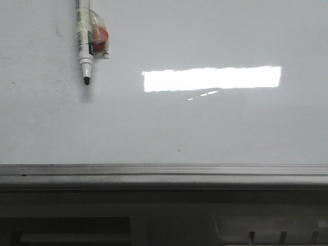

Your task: Write number 3 on whiteboard

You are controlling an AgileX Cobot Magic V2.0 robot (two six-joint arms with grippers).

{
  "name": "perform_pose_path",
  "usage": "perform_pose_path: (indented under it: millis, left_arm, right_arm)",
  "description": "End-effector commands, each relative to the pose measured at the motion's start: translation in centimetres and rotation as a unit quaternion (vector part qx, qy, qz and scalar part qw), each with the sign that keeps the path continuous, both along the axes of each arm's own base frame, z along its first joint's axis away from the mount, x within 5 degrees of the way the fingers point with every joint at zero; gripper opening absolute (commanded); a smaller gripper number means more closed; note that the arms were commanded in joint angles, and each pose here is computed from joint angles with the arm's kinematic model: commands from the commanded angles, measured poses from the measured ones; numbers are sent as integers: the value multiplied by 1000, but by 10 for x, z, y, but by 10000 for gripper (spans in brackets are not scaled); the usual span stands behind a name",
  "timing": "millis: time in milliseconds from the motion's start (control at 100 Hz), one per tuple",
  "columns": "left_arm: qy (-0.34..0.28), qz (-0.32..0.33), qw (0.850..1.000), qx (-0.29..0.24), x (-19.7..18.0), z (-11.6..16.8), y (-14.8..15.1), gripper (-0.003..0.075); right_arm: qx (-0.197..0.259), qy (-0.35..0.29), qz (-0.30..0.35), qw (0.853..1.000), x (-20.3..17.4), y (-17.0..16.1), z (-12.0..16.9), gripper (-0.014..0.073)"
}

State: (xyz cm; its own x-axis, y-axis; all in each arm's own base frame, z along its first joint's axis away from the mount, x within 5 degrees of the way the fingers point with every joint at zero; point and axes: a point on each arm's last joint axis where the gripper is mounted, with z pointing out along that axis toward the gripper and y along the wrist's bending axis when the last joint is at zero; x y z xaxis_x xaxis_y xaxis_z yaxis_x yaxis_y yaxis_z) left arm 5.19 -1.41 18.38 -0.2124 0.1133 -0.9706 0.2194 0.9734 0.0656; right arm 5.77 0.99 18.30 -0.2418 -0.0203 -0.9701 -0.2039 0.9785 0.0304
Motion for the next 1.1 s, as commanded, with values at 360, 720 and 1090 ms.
perform_pose_path:
  millis: [360,720,1090]
  left_arm:
    - [-29,8,999,-19,0,2,1,-21]
    - [-29,8,999,-19,0,2,1,-21]
    - [-48,13,995,-89,1,8,0,-21]
  right_arm:
    - [-4,-20,9,1000,2,2,-4,-50]
    - [-4,-20,9,1000,2,2,-4,-50]
    - [47,-70,25,996,2,6,7,-50]
